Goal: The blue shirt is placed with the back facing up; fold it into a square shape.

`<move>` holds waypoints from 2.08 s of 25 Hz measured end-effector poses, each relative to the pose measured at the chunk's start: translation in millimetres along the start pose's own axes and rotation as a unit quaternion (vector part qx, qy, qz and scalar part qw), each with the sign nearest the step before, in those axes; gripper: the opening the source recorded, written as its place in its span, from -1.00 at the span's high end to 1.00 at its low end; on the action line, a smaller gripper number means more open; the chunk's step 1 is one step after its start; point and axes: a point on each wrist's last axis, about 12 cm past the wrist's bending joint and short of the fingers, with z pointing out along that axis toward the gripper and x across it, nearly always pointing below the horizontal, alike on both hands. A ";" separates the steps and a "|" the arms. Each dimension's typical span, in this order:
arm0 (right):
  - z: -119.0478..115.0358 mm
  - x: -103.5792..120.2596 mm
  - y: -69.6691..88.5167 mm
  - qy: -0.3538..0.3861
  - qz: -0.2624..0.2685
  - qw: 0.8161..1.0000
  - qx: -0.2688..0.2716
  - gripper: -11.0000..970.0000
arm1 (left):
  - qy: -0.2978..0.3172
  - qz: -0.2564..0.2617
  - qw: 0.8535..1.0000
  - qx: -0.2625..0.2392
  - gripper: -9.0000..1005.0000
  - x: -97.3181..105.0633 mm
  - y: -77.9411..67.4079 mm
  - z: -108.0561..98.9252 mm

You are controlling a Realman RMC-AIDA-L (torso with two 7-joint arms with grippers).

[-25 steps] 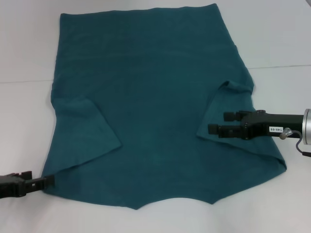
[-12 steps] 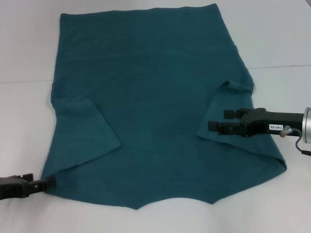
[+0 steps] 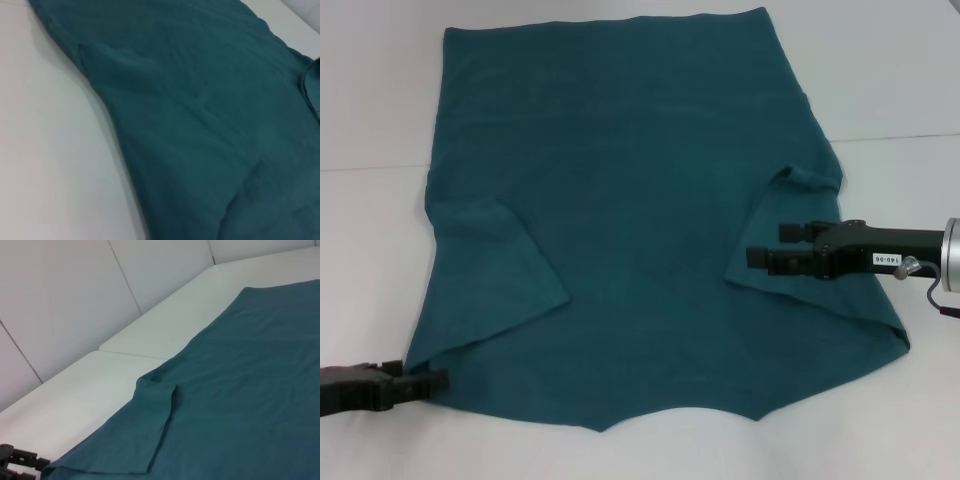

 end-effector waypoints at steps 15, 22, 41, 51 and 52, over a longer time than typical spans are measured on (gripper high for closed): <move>-0.5 -1.2 -0.5 -0.001 0.000 1.000 0.002 -0.92 | 0.012 0.027 0.997 0.070 -0.75 -16.4 -20.8 6.7; -2.1 0.2 -1.7 -0.004 0.001 1.000 0.005 -0.92 | 0.006 0.017 0.999 0.045 -0.75 -15.0 -12.8 -2.1; -2.6 -0.8 -2.0 -0.006 0.004 1.000 0.006 -0.92 | 0.017 0.000 0.999 -0.029 -0.75 -9.7 0.8 3.4; -2.5 -2.5 -2.2 -0.008 0.002 1.000 0.006 -0.92 | 0.045 0.017 0.999 0.014 -0.75 -9.7 -12.4 8.2; -2.7 -2.4 -2.3 -0.008 0.002 1.000 0.007 -0.92 | 0.045 0.017 0.999 0.014 -0.75 -9.7 -12.4 8.2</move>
